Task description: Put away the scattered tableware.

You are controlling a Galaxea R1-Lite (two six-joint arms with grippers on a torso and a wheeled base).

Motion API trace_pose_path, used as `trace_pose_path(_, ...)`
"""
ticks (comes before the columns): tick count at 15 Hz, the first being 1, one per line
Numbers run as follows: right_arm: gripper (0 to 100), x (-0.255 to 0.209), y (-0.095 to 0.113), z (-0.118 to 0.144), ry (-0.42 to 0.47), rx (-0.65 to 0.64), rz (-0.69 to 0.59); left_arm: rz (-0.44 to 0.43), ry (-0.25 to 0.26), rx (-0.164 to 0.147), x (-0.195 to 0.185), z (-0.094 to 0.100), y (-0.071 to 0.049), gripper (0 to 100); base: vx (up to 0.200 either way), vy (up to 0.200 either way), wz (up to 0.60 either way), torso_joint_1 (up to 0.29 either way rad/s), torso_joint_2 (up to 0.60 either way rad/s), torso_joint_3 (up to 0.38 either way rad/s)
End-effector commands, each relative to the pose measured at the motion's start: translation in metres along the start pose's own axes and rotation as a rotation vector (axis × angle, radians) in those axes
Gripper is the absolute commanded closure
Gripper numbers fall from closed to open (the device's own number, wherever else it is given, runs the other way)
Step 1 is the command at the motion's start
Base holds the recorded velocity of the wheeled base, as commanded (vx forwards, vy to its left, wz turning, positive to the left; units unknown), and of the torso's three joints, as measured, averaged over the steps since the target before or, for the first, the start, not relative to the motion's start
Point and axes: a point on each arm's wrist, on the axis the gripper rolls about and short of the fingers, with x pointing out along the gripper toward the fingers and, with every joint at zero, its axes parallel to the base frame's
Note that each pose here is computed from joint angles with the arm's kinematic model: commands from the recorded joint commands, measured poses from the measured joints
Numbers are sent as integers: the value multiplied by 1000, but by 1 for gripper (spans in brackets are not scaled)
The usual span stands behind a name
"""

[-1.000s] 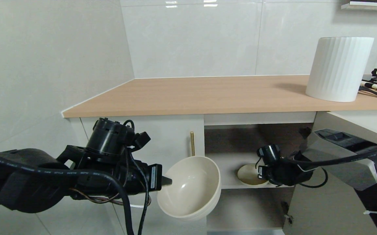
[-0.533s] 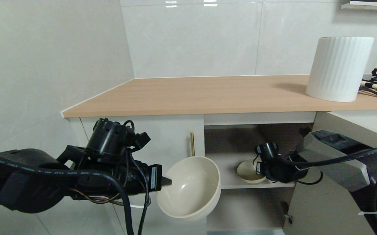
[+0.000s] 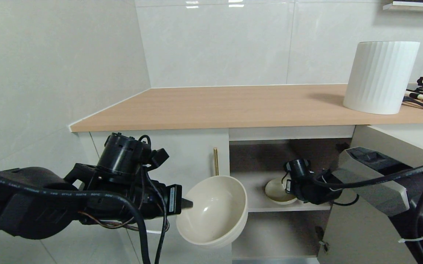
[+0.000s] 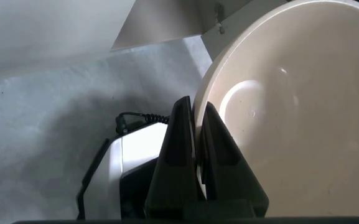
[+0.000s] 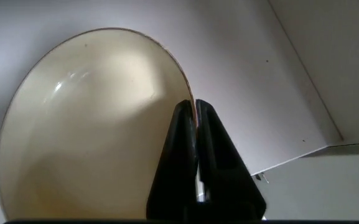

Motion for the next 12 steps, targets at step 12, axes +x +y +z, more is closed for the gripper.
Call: trace_pose_path(12, 0, -66, -22, 29, 25, 77, 83, 40, -48, 27, 13, 13, -10, 100, 0, 0, 0, 0, 0, 0)
